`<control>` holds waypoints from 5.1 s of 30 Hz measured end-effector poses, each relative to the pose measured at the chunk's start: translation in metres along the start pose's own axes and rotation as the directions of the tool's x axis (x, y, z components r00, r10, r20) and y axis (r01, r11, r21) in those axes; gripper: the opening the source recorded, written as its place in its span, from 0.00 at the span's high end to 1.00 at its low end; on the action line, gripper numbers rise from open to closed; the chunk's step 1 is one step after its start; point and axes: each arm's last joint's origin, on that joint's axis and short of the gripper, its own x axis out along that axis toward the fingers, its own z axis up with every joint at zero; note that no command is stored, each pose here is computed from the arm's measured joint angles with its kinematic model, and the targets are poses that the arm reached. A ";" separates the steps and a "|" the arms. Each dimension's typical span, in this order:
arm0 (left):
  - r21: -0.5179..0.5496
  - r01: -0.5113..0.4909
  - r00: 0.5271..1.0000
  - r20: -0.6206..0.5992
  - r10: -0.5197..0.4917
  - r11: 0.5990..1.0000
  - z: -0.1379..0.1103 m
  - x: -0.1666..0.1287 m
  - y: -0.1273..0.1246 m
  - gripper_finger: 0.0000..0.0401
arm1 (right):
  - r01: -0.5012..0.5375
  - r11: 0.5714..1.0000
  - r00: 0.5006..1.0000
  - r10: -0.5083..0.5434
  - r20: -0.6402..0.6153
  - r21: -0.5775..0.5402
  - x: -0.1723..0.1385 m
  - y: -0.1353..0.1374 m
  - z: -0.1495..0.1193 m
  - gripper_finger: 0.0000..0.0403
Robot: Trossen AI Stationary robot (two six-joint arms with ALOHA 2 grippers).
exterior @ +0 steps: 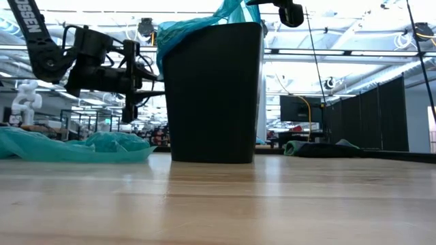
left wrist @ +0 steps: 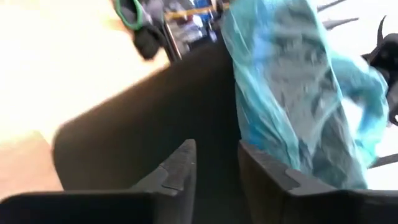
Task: Place trash/remove bag and relplace
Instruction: Remove the trash bag from the trash bin
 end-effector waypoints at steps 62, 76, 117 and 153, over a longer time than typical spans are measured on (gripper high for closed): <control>0.009 0.545 0.838 -0.039 -0.544 0.839 0.019 0.021 -0.091 0.64 | -0.081 0.996 0.994 0.083 0.074 -0.021 0.026 0.005 0.006 0.68; 0.011 0.519 0.853 -0.077 -0.517 0.855 0.035 0.010 -0.087 0.64 | -0.087 0.996 0.994 0.088 0.060 -0.025 0.023 0.007 0.003 0.68; -0.158 0.379 0.923 -0.011 -0.385 0.912 0.003 -0.009 -0.049 0.71 | -0.030 0.998 0.999 0.032 0.034 -0.058 0.024 0.010 -0.008 0.68; 0.003 0.443 0.872 -0.234 -0.430 0.896 0.047 0.058 -0.157 1.00 | -0.130 0.985 0.963 0.153 0.221 -0.115 0.024 0.023 0.008 0.68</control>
